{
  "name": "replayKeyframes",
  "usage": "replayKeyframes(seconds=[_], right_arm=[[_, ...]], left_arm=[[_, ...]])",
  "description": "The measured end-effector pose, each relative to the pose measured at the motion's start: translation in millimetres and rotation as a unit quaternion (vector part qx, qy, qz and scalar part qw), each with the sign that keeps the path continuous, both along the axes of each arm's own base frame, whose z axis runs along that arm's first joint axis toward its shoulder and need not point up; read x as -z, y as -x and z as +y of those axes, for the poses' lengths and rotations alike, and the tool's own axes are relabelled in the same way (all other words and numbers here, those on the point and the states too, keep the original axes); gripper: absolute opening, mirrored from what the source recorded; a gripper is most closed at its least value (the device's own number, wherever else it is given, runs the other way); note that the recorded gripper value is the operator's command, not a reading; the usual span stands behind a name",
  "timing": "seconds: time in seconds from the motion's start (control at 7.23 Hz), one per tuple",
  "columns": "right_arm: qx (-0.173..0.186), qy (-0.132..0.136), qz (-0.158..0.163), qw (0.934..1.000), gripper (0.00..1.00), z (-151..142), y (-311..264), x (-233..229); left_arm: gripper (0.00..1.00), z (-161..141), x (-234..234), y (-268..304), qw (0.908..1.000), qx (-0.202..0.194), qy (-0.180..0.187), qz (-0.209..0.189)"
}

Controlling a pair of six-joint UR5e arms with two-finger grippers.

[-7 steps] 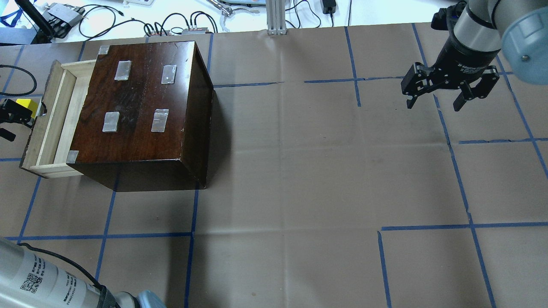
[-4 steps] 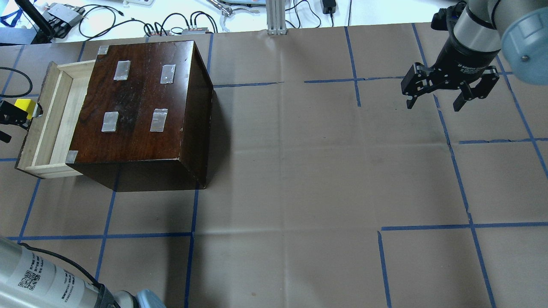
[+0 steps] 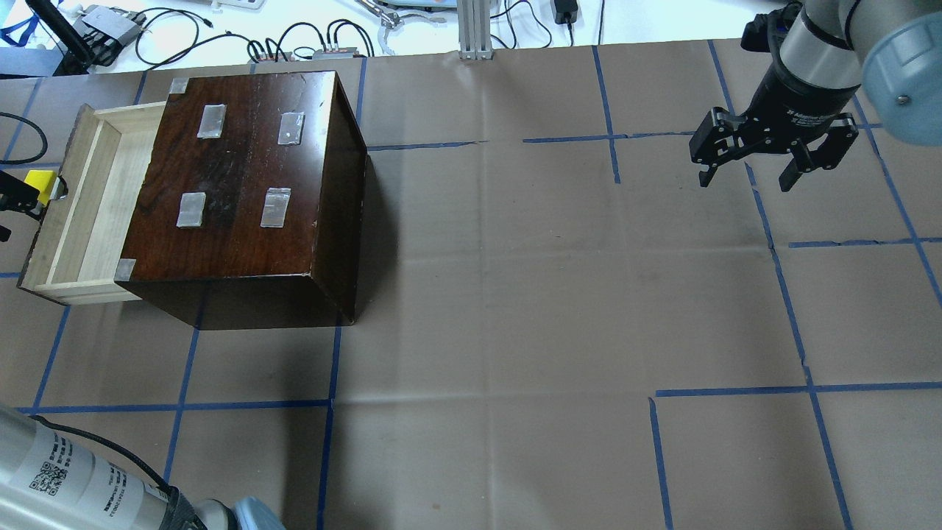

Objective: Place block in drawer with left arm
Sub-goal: 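Release the handle and grasp the yellow cube with the left gripper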

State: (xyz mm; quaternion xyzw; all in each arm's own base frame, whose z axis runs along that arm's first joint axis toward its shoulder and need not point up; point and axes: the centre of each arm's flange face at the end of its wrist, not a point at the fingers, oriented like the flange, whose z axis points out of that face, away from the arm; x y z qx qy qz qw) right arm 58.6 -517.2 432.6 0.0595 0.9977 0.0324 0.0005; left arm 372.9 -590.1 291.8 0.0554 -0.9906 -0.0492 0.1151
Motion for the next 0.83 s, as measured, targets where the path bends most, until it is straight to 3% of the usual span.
replayKeyframes(seconds=[0.55,0.83], right_arm=[[0.000,0.000,0.000,1.0000,1.00,0,0,0],[0.000,0.000,0.000,1.0000,1.00,0,0,0]], left_arm=[[0.99,-41,-27,-39,0.9981,0.005,0.045,-0.040],[0.99,-73,-3,-68,0.9953,0.045,0.066,-0.054]])
